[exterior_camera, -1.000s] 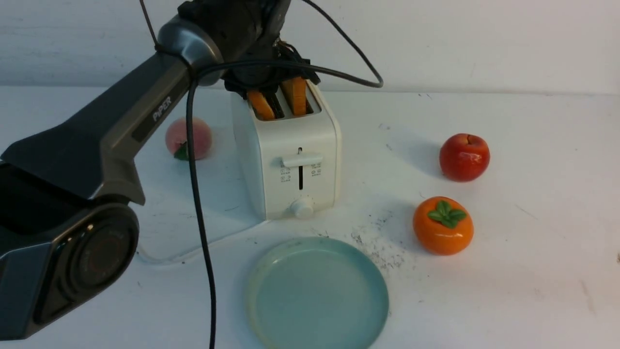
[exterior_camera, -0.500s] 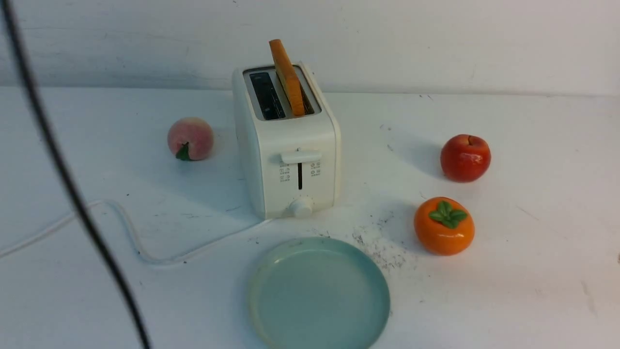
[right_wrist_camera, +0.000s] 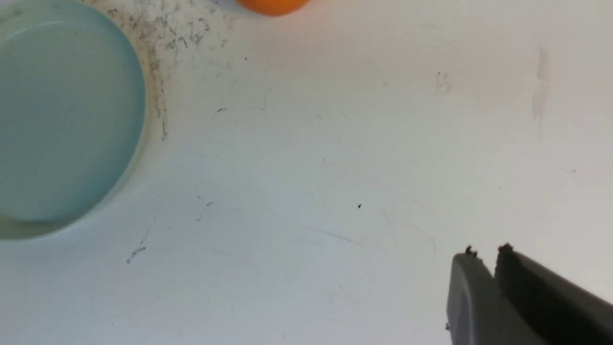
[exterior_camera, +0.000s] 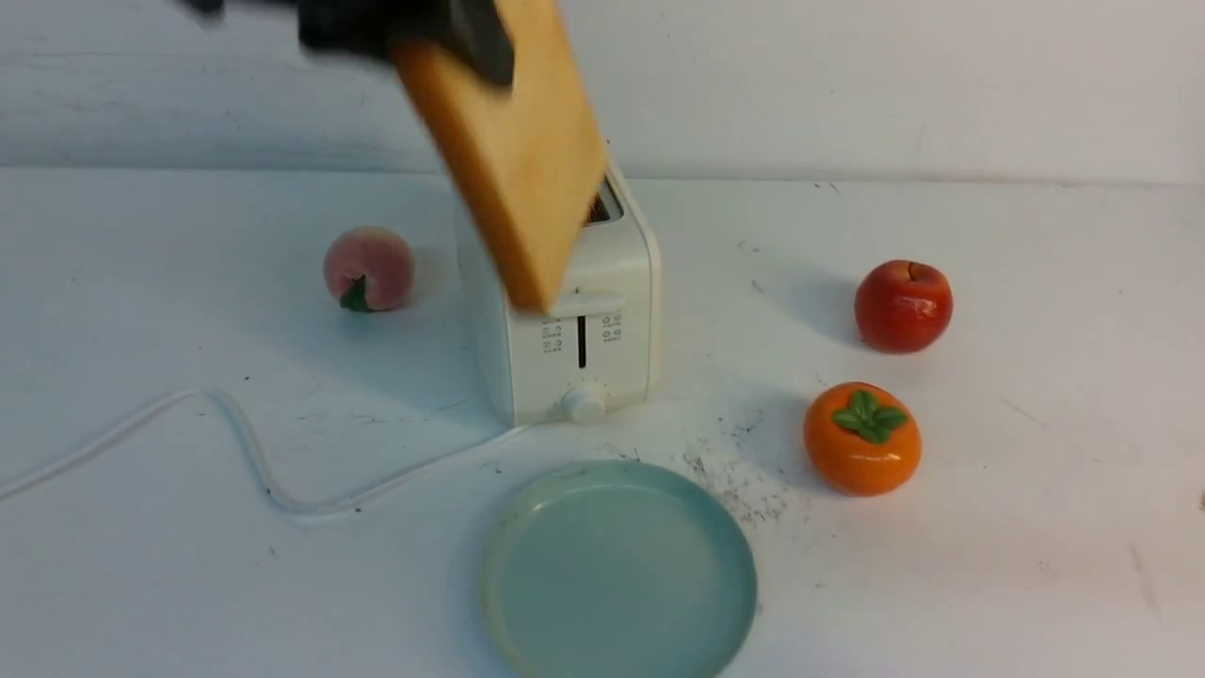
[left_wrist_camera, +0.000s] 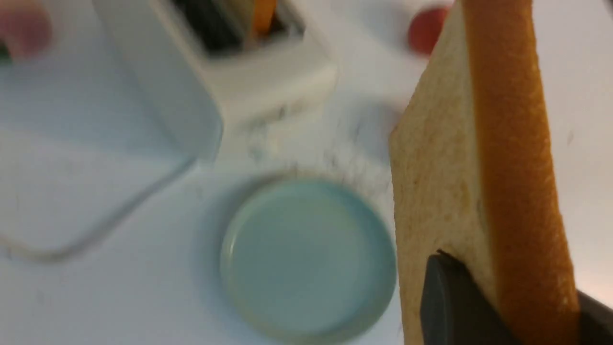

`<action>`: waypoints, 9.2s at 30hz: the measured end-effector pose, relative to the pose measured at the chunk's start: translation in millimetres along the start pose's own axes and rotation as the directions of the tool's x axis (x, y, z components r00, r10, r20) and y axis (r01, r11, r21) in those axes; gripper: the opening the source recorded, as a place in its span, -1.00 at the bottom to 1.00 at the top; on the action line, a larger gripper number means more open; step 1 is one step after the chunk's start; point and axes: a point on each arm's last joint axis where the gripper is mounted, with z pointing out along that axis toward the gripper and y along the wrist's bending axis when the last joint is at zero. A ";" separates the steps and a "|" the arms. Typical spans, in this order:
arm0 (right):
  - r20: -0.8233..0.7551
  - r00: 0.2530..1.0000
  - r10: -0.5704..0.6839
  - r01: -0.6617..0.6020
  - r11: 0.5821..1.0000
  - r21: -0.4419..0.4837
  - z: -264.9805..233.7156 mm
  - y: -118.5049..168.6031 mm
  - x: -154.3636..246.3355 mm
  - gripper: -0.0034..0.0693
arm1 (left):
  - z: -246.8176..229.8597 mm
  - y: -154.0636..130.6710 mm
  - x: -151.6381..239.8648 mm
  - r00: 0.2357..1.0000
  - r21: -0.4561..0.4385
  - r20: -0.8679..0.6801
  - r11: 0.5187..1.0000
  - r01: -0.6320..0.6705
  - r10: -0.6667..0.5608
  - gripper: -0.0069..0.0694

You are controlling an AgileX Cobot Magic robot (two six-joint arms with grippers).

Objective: Take toasted bread from bread machine on white table place on plate.

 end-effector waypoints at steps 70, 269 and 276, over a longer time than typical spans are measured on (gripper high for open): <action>0.006 0.998 -0.059 0.059 0.986 -0.159 -5.6 16.1 -7.7 -0.58 | 127.8 -19.2 4.2 0.955 -0.398 -0.118 0.869 -0.295 0.271 -0.41; -0.084 0.940 -0.330 0.340 0.924 0.177 -14.8 18.1 -95.0 -0.96 | 4.2 202.9 -46.3 0.956 -0.407 0.088 0.866 0.291 -0.279 -0.67; 0.102 0.971 -0.214 0.219 0.975 -0.037 -59.7 18.9 -17.4 -0.95 | 3.9 203.5 -46.3 0.957 -0.414 0.088 0.864 0.288 -0.277 -0.67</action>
